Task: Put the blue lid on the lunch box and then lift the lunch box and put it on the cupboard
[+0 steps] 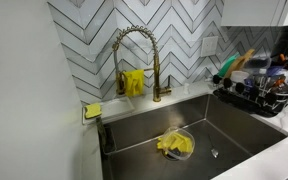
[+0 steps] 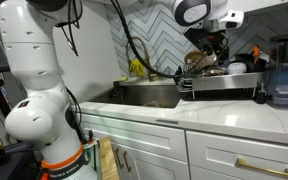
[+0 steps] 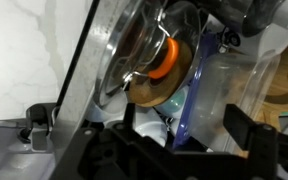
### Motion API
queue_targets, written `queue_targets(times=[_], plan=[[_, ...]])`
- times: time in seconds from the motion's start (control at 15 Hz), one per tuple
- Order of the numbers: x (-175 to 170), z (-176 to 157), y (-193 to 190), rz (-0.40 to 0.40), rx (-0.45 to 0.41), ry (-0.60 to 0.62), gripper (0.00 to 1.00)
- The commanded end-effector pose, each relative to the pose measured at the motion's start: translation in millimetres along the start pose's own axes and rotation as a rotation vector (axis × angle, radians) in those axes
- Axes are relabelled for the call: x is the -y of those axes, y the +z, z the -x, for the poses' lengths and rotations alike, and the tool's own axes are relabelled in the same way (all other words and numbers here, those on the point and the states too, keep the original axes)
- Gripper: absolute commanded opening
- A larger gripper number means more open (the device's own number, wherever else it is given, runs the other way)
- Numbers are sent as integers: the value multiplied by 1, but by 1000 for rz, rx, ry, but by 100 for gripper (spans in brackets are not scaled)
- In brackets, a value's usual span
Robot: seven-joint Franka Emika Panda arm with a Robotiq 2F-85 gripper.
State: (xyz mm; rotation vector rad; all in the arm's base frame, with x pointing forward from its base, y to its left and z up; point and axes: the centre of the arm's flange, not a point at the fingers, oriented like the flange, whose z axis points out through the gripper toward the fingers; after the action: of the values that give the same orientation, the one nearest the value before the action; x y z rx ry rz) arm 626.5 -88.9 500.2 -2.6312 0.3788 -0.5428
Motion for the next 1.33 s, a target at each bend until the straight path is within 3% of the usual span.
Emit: queue_targets(times=[0.0, 0.27, 0.67, 0.73, 0.93, 1.07, 1.27], plan=[[-1, -20, 13, -65, 17, 10, 70], [0, -28, 28, -105, 29, 30, 71], [-2, -37, 45, -133, 38, 40, 55], [-2, -39, 47, -139, 41, 42, 61], [-3, -42, 53, -156, 42, 49, 59], [-4, -45, 56, -164, 30, 61, 48], [-5, -46, 60, -177, 29, 68, 16]])
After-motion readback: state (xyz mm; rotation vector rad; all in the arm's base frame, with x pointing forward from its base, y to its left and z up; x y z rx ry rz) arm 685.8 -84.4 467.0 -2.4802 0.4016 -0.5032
